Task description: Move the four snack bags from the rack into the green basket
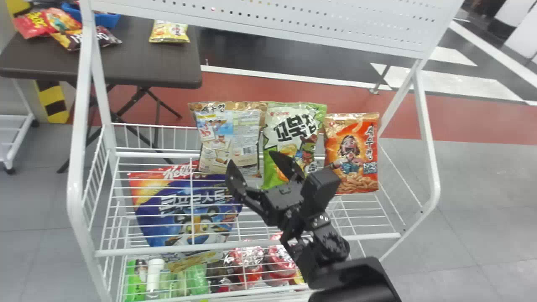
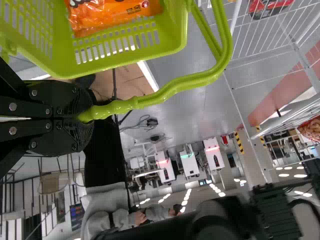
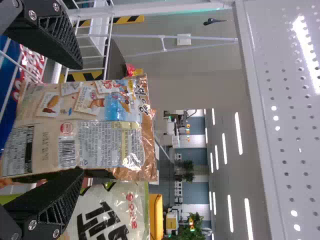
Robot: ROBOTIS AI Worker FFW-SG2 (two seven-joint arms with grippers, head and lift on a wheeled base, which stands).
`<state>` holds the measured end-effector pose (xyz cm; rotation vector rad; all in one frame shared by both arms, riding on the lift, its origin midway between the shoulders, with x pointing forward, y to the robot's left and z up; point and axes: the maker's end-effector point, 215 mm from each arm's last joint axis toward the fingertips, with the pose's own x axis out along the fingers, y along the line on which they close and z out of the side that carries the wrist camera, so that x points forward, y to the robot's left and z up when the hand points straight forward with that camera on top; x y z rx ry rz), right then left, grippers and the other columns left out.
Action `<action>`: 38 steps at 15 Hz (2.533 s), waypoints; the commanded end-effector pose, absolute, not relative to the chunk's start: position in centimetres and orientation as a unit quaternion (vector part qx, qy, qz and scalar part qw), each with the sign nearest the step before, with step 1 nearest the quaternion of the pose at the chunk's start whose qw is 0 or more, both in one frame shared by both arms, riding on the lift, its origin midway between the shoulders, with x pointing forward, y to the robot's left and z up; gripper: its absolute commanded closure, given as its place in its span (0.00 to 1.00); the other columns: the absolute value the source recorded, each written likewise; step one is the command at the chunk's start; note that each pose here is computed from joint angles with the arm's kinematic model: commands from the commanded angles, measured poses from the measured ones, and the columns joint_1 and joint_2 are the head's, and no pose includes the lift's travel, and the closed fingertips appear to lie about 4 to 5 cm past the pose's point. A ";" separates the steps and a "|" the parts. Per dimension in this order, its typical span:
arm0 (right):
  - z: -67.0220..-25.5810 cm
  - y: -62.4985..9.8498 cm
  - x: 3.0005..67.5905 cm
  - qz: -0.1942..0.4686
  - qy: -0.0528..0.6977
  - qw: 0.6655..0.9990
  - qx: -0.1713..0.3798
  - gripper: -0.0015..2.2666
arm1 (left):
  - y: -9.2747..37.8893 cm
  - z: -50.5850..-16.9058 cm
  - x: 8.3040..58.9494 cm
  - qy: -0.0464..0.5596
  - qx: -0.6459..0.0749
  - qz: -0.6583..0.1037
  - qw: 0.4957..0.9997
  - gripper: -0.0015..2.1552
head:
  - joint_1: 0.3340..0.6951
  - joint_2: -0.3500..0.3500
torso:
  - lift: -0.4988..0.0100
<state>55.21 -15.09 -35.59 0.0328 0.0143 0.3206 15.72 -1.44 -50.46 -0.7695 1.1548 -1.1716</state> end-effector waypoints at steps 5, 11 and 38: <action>-36.7 -13.7 61.7 0.156 0.035 0.987 0.018 0.13 | -0.7 -50.8 16.8 0.500 -0.337 -0.505 0.617 0.98 | 1.00 0.17 | 0.98; -38.7 -10.2 61.4 0.184 0.087 0.979 0.006 0.86 | -0.1 -50.6 17.4 0.495 -0.341 -0.503 0.621 0.98 | 1.00 0.26 | 0.98; -51.4 -17.6 18.3 0.176 0.507 0.832 0.142 0.90 | -0.2 -51.1 18.2 0.482 -0.338 -0.497 0.637 0.98 | 1.00 0.00 | 0.98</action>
